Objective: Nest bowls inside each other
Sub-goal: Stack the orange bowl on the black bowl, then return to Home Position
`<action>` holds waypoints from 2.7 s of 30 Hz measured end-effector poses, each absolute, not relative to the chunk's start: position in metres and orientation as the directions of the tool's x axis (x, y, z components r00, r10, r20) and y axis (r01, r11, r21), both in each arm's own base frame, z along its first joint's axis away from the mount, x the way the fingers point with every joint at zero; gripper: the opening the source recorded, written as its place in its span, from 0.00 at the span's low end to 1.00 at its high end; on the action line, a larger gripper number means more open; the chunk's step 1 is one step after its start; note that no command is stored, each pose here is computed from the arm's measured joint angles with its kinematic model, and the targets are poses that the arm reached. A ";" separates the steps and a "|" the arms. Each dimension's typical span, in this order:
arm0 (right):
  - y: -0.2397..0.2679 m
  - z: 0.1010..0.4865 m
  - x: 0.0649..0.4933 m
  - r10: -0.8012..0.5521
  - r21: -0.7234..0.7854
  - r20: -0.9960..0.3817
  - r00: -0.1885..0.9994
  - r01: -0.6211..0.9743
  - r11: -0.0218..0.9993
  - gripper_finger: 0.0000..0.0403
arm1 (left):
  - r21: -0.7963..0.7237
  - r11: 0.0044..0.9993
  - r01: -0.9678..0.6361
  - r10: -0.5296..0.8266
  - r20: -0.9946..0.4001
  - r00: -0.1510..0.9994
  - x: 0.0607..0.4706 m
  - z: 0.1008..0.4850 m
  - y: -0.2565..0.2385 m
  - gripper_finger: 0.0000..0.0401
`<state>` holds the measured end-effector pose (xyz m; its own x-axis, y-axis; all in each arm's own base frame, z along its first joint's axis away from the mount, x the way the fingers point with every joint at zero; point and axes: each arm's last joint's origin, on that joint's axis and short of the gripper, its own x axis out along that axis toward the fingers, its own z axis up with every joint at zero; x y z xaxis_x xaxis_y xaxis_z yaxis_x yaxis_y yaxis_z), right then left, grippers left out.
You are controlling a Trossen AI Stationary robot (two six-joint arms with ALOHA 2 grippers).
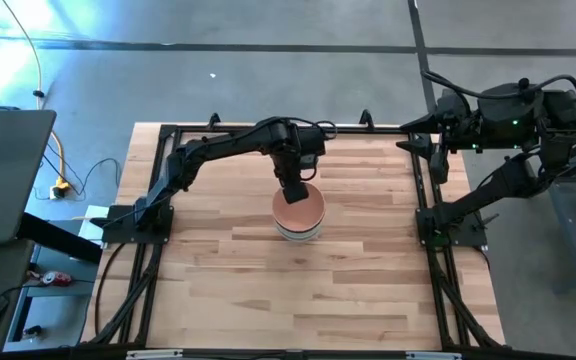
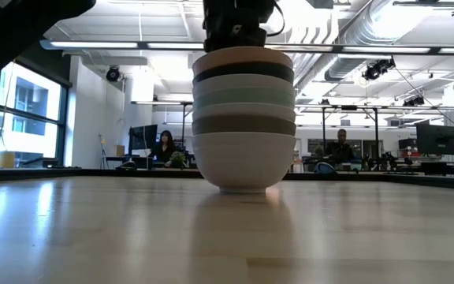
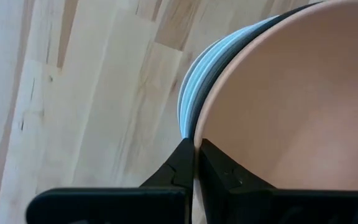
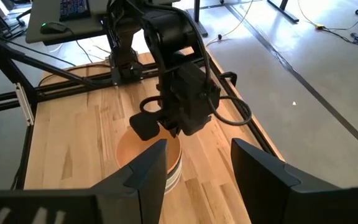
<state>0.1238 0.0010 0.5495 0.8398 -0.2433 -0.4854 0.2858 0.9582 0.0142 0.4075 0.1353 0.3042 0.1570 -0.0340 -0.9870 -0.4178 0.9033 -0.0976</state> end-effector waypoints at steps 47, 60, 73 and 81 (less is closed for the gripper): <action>0.003 0.516 0.129 -0.211 0.050 -0.635 0.743 0.312 0.949 0.42 | -0.064 0.961 -0.268 0.007 -0.967 0.254 0.382 0.354 0.124 0.46; 0.002 0.464 0.122 -0.209 0.065 -0.607 0.767 0.309 0.949 0.42 | 0.003 0.989 -0.145 0.078 -0.853 0.517 0.307 0.450 0.093 0.46; 0.000 0.446 0.099 -0.197 0.058 -0.326 0.925 0.227 0.972 0.42 | 0.076 0.992 -0.098 0.124 -0.626 0.770 0.233 0.519 0.056 0.46; 0.000 0.451 0.093 -0.176 0.054 -0.171 0.969 0.188 0.981 0.42 | 0.080 0.993 -0.090 0.119 -0.551 0.826 0.197 0.537 0.044 0.46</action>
<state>0.0928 0.0002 0.4513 0.9694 -0.1759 -0.1715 0.1876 0.9807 0.0545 0.1969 0.0443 0.5369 0.8261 0.1191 -0.5508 -0.0896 0.9927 0.0802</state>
